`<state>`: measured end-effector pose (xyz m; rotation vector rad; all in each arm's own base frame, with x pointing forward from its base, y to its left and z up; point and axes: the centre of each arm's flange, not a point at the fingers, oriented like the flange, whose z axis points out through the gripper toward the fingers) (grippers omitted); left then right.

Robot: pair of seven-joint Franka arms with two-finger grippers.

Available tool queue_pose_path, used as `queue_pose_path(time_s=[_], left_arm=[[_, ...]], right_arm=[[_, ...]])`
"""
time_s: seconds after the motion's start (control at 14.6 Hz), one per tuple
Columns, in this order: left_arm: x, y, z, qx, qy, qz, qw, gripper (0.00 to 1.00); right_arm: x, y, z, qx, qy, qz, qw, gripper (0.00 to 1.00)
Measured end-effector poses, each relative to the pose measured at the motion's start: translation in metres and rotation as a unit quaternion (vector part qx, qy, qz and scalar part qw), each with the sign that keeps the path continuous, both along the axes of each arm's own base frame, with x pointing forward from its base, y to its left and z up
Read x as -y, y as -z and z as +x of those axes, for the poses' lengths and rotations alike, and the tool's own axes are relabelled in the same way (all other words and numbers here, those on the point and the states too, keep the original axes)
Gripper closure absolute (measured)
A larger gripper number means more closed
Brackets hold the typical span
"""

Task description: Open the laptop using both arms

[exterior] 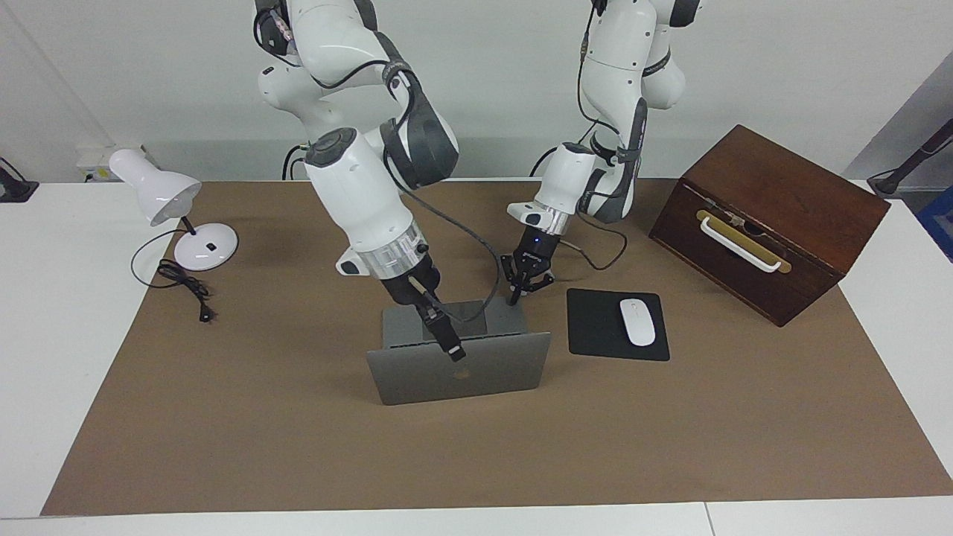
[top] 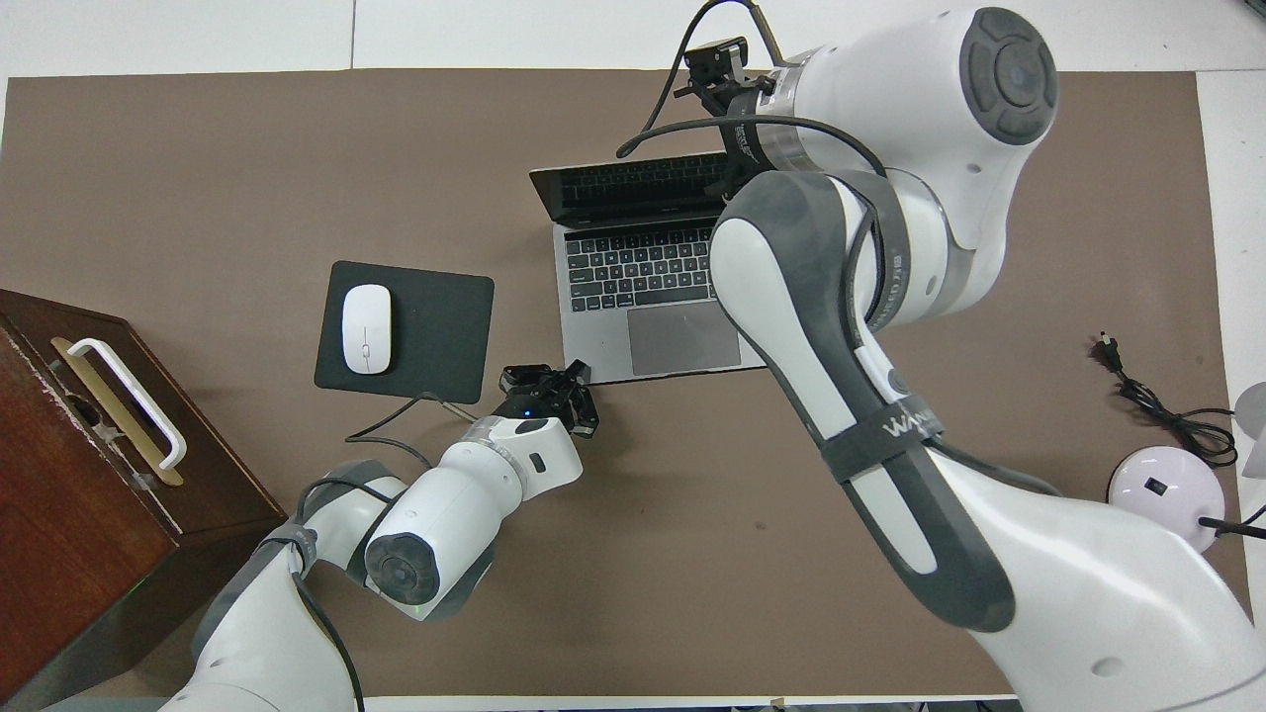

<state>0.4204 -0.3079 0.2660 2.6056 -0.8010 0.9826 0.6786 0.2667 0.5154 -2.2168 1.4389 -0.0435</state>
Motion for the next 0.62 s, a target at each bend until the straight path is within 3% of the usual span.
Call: queue_pose_path(time_s=[0.14,0.41,0.55,0.62], left_arm=[[0.0,0.0,0.0,0.0,0.0,0.0,1.0,0.99],[-0.004,0.0,0.007,0.0,-0.008,-0.002,1.0,0.99],[-0.011,0.0,0.014,0.001,-0.018,-0.003,1.0,0.99],[-0.014,0.001,0.018,0.002,-0.022,-0.003,1.0,0.99]], right_arm=[[0.016,-0.042,-0.017,-0.016,-0.012,0.004,1.0,0.0],[0.096,-0.125,-0.056,-0.022,-0.078,-0.049,0.995,0.0],[0.135,-0.145,-0.071,-0.009,-0.165,-0.104,0.981,0.0],[0.151,-0.151,-0.077,0.0,-0.216,-0.143,0.966,0.0]])
